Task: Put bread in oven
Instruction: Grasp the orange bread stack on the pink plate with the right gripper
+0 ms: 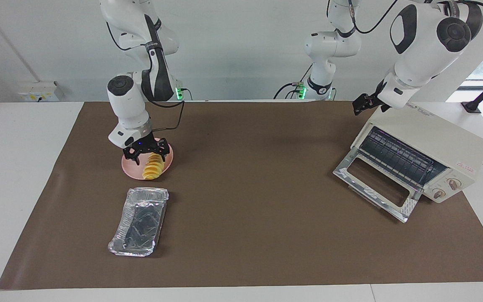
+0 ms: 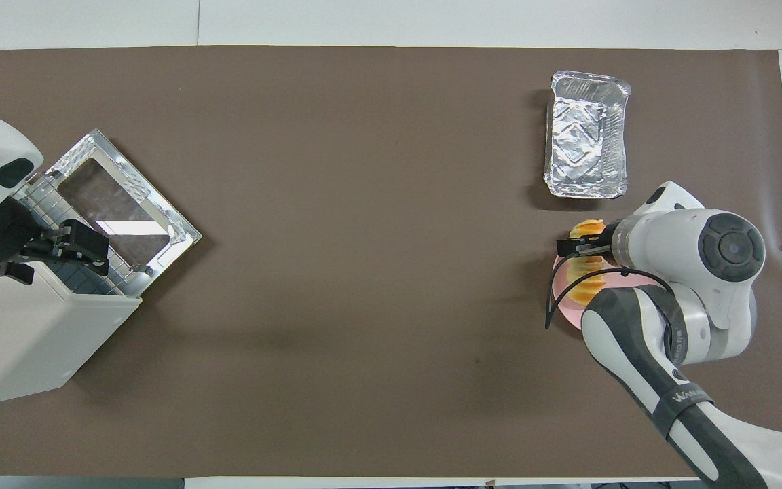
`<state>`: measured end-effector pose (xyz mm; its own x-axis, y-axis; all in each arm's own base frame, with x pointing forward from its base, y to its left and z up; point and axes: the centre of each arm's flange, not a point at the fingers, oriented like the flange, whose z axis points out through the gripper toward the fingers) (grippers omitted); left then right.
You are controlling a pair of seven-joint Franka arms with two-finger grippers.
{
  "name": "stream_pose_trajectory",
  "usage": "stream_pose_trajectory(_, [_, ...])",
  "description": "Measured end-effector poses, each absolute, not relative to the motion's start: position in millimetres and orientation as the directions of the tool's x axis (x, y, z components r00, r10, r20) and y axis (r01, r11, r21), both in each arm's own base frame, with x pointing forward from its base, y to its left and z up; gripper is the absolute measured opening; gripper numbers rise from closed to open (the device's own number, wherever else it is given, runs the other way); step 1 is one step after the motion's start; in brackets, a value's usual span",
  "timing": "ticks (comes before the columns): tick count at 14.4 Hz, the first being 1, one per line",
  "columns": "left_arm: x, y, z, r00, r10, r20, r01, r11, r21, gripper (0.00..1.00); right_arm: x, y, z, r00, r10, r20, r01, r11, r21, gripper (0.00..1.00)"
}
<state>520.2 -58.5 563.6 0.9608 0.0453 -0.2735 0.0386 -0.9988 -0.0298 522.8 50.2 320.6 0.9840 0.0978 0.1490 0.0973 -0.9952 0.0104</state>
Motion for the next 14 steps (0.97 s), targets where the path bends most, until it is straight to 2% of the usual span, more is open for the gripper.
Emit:
stream_pose_trajectory(3, [520.2, -58.5, 563.6, 0.961, 0.045, -0.273, 0.039, -0.999, -0.03, 1.0, 522.8, 49.3, 313.1, 0.987, 0.085, 0.137, 0.085, -0.996, 0.009, 0.97])
stream_pose_trajectory(10, [520.2, -58.5, 563.6, 0.961, 0.045, -0.273, 0.039, -0.999, -0.03, 1.0, 525.2, 49.4, 314.7, 0.988, 0.081, 0.131, 0.081, -0.997, 0.008, 0.26])
stream_pose_trajectory(11, [520.2, -58.5, 563.6, 0.961, 0.045, -0.273, 0.039, -0.999, -0.03, 1.0, 526.8, 49.5, 317.2, 0.989, 0.082, 0.121, 0.081, -0.997, 0.009, 0.22])
stream_pose_trajectory(14, [520.2, -58.5, 563.6, 0.961, 0.045, -0.273, 0.039, -0.999, -0.03, 1.0, 541.0, 50.5, 341.1, 0.992, 0.096, 0.086, 0.095, -0.995, 0.012, 0.17])
